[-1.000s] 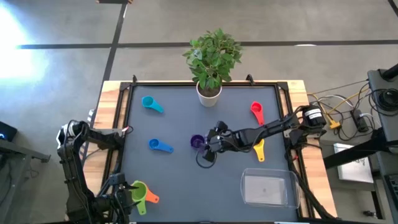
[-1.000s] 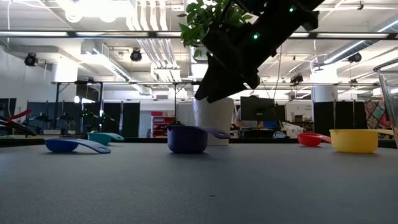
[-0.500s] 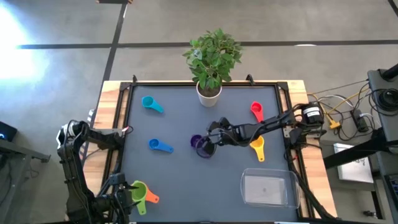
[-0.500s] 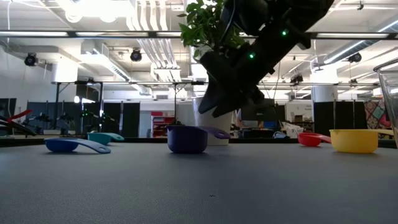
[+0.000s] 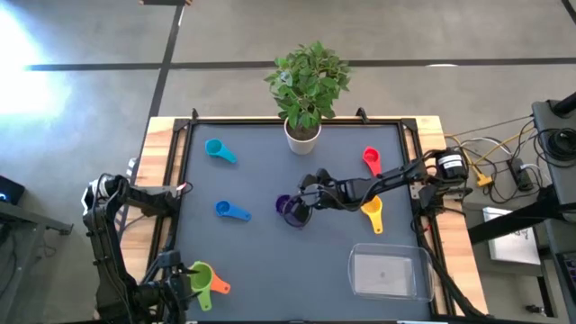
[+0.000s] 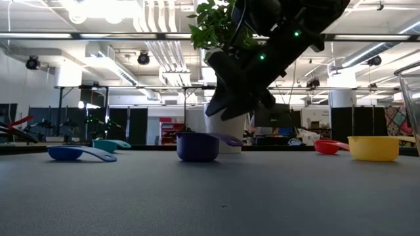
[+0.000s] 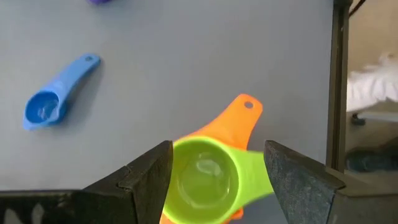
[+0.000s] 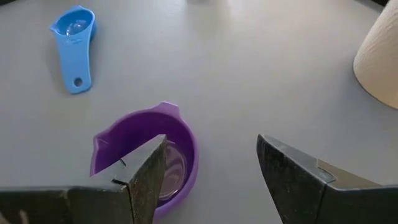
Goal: Nest measuring cups in basket
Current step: Adjust the nested measuring cups
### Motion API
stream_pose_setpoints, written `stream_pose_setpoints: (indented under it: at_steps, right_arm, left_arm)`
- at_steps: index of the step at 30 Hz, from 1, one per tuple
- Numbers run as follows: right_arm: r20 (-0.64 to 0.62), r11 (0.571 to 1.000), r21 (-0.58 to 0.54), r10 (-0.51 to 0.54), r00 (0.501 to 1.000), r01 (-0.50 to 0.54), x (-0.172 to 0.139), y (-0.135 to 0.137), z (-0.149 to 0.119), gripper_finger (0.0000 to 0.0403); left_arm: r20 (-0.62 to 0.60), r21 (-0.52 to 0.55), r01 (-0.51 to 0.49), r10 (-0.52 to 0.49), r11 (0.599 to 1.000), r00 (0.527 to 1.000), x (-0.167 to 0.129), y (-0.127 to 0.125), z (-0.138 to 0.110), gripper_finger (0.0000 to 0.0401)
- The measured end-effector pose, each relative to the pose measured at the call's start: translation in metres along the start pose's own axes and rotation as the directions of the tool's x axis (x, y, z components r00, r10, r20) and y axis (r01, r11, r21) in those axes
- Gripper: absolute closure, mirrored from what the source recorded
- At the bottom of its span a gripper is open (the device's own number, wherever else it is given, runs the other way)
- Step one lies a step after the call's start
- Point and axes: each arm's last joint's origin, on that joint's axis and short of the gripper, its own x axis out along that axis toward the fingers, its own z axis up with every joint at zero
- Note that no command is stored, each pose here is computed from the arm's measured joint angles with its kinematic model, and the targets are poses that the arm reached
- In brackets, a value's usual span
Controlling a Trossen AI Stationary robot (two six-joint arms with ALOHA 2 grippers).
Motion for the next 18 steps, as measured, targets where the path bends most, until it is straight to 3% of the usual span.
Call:
stream_pose_setpoints:
  at_steps: [10,18]
  right_arm:
    - [0.010,1.000,-0.029,0.007,1.000,-0.006,-0.0005,0.0017,0.0020,0.0165]
    - [0.010,0.999,-0.048,0.007,1.000,-0.007,-0.0006,0.0019,0.0019,0.0165]
  left_arm:
    - [-0.060,-0.007,0.005,-0.006,1.000,0.998,0.0009,-0.0004,-0.0003,0.0166]
    - [-0.090,0.048,0.046,-0.041,0.998,0.995,0.0033,-0.0042,0.0026,0.0166]
